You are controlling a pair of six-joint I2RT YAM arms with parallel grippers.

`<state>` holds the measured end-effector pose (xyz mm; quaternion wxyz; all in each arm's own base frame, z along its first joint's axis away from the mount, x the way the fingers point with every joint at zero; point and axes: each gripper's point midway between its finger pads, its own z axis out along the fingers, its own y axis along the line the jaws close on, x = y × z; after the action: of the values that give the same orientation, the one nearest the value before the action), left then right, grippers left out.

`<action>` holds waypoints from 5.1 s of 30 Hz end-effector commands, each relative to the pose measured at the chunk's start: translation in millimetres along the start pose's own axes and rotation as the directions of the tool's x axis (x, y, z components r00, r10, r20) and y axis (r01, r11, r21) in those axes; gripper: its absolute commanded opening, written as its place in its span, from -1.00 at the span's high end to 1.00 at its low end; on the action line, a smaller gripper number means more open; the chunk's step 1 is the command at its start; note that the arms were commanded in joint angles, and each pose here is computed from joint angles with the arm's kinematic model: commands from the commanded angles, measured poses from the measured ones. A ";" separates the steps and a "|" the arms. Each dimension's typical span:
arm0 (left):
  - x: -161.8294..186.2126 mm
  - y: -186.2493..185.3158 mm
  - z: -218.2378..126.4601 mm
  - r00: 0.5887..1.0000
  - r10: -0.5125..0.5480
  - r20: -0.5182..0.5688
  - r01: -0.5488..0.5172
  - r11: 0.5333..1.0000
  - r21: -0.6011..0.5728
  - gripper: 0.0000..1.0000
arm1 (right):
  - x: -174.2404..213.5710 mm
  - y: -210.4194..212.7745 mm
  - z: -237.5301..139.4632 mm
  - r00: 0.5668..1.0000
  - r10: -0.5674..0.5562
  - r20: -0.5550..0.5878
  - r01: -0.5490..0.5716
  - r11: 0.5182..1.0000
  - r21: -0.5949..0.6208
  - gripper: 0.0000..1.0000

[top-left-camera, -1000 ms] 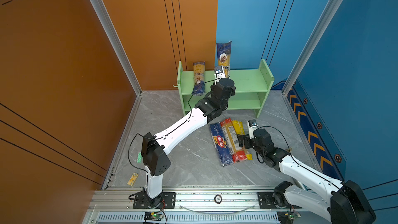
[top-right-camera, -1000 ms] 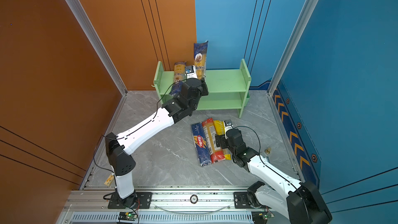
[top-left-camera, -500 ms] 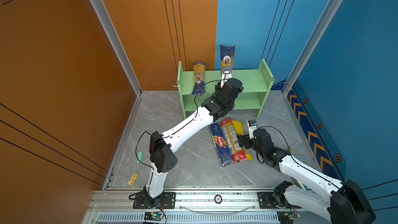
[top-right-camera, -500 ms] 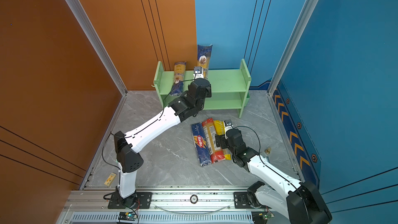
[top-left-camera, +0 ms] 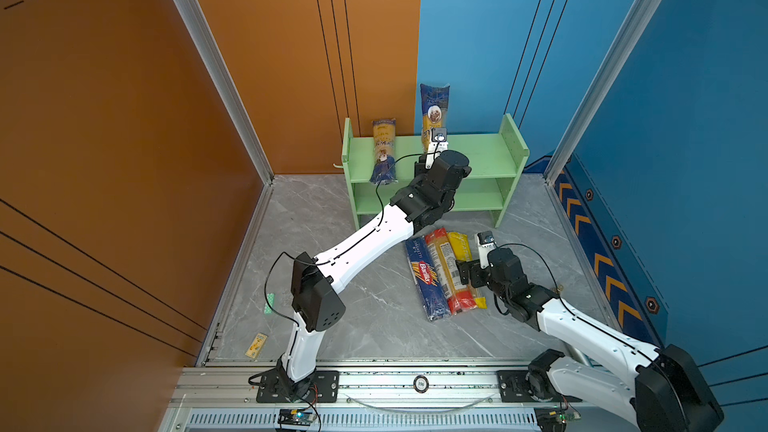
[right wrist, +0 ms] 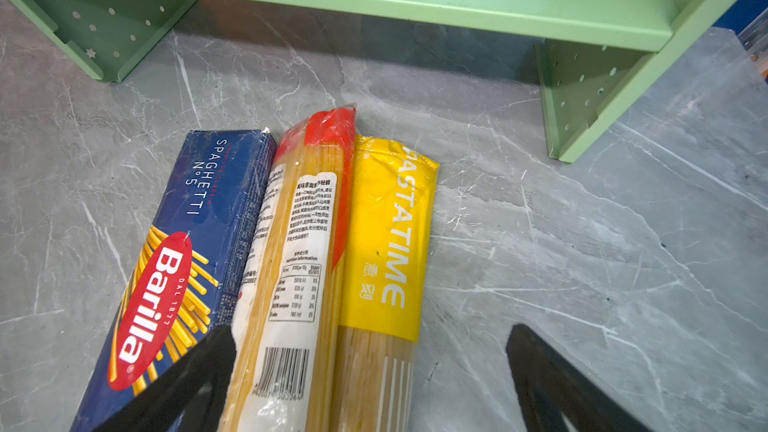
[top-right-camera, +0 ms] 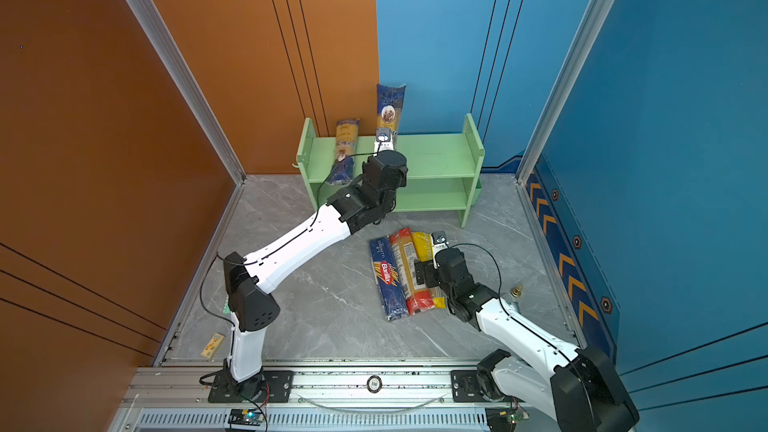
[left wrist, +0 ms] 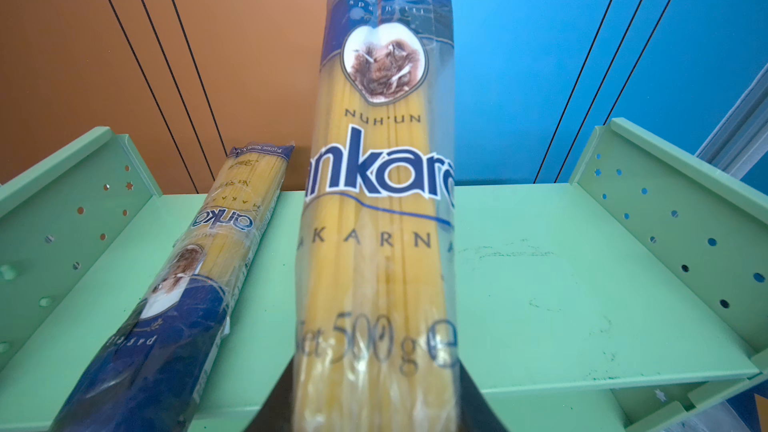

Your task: Place and organize the pasta boxes and bags onto the shelf

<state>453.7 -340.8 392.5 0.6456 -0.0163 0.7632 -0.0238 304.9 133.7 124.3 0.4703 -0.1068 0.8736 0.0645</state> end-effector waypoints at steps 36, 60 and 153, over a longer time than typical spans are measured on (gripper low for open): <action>-19.4 13.5 19.0 0.986 -0.158 0.048 0.159 0.987 -0.026 1.00 | 3.8 1.4 2.9 1.000 0.023 -0.011 -0.023 1.000 -0.010 -1.00; -10.8 4.8 28.1 0.988 -0.153 0.026 0.153 0.988 -0.009 1.00 | 6.4 2.0 5.6 1.000 0.022 -0.018 -0.023 1.000 -0.012 -1.00; 8.1 2.5 38.8 0.994 -0.112 -0.009 0.113 0.994 0.012 0.20 | 10.4 3.1 8.8 0.999 0.024 -0.035 -0.025 1.000 -0.019 -1.00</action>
<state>485.6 -349.1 324.2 0.5884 -0.0071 0.8081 -0.0242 304.6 138.6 113.3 0.4540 -0.1088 0.8812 0.0737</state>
